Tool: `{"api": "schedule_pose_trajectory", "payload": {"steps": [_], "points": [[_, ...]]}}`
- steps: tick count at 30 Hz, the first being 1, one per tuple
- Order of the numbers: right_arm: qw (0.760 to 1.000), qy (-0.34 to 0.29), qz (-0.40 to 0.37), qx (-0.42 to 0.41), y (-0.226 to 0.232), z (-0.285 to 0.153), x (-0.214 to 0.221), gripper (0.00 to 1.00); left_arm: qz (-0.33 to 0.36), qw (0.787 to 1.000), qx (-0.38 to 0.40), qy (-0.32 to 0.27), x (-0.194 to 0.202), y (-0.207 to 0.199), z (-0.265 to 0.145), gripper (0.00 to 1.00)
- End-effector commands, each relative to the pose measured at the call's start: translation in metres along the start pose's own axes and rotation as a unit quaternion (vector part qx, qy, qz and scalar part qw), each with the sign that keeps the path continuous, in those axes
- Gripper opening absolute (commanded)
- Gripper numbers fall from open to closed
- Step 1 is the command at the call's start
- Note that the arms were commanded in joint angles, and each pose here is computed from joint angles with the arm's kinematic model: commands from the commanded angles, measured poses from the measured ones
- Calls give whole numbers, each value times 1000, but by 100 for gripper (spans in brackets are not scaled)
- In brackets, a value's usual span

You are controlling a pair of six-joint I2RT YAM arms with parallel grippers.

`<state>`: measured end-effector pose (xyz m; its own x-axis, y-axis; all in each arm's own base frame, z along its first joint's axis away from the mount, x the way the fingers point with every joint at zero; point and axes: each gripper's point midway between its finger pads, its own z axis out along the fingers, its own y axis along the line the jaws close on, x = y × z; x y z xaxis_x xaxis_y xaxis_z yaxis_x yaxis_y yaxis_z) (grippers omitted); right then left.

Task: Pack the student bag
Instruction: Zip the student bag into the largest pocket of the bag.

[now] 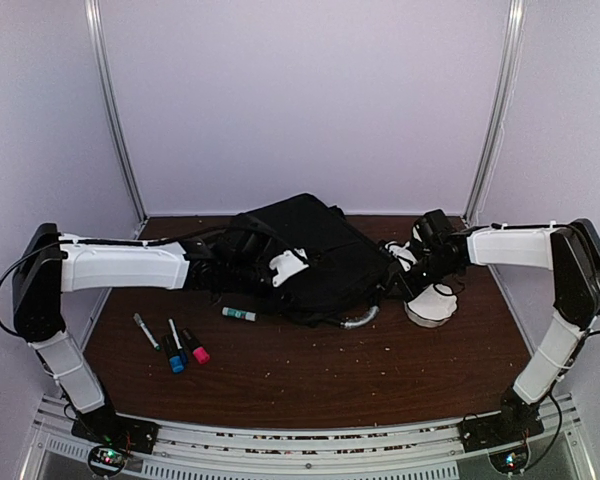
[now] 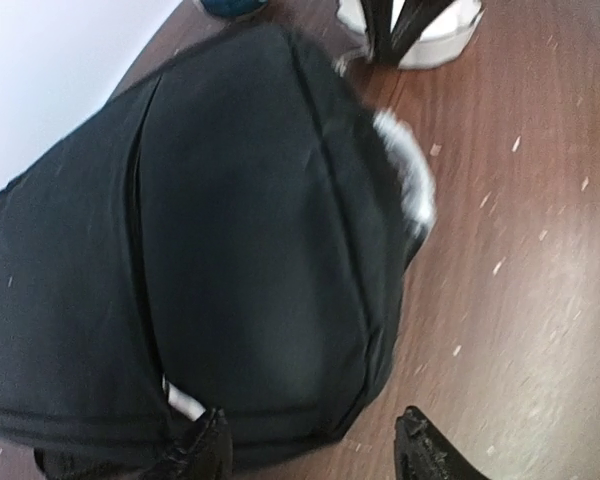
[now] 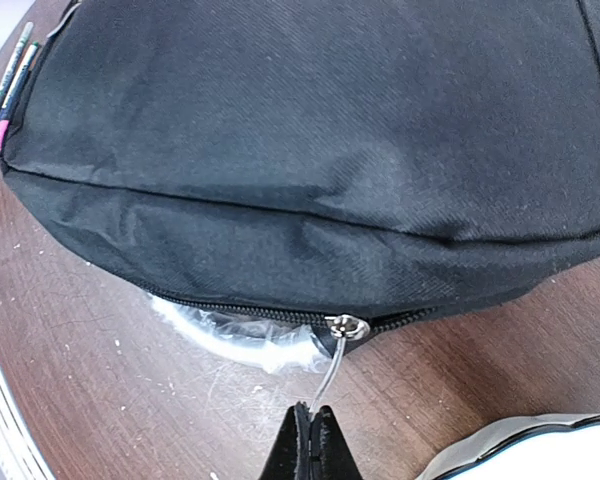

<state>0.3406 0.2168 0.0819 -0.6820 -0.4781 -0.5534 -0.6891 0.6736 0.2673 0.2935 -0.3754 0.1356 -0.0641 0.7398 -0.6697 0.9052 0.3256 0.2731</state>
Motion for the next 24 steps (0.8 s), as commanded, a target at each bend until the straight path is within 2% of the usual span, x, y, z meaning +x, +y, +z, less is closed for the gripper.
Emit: {"api": "schedule_pose_trajectory", "payload": {"steps": [1,4,9,13,15,16,20,22,24], "points": [[999,-19,-18,-25,16,-11,-9,0,-40,997,49,-52,-42,-8,16,59],[999,-20,-16,-25,17,-12,-8,0,-65,995,53,-55,-55,-7,36,60],[999,-20,-12,-25,15,-10,-7,0,-59,994,61,-71,-78,-15,57,61],[999,-22,-9,-28,16,-9,-9,0,-56,996,61,-41,-75,-19,79,62],[999,-23,-8,-28,15,-10,-9,0,-54,996,70,-15,-68,-26,90,95],[999,-23,-8,-28,15,-10,-10,0,-49,996,72,-2,-64,-29,95,97],[999,-21,-6,-30,15,-9,-8,0,-34,998,35,33,-48,-27,105,96],[999,-23,-4,-30,16,-9,-9,0,-38,998,17,38,-47,-21,105,90],[999,-24,-4,-31,16,-9,-9,0,-42,998,5,36,-48,-16,104,79]]}}
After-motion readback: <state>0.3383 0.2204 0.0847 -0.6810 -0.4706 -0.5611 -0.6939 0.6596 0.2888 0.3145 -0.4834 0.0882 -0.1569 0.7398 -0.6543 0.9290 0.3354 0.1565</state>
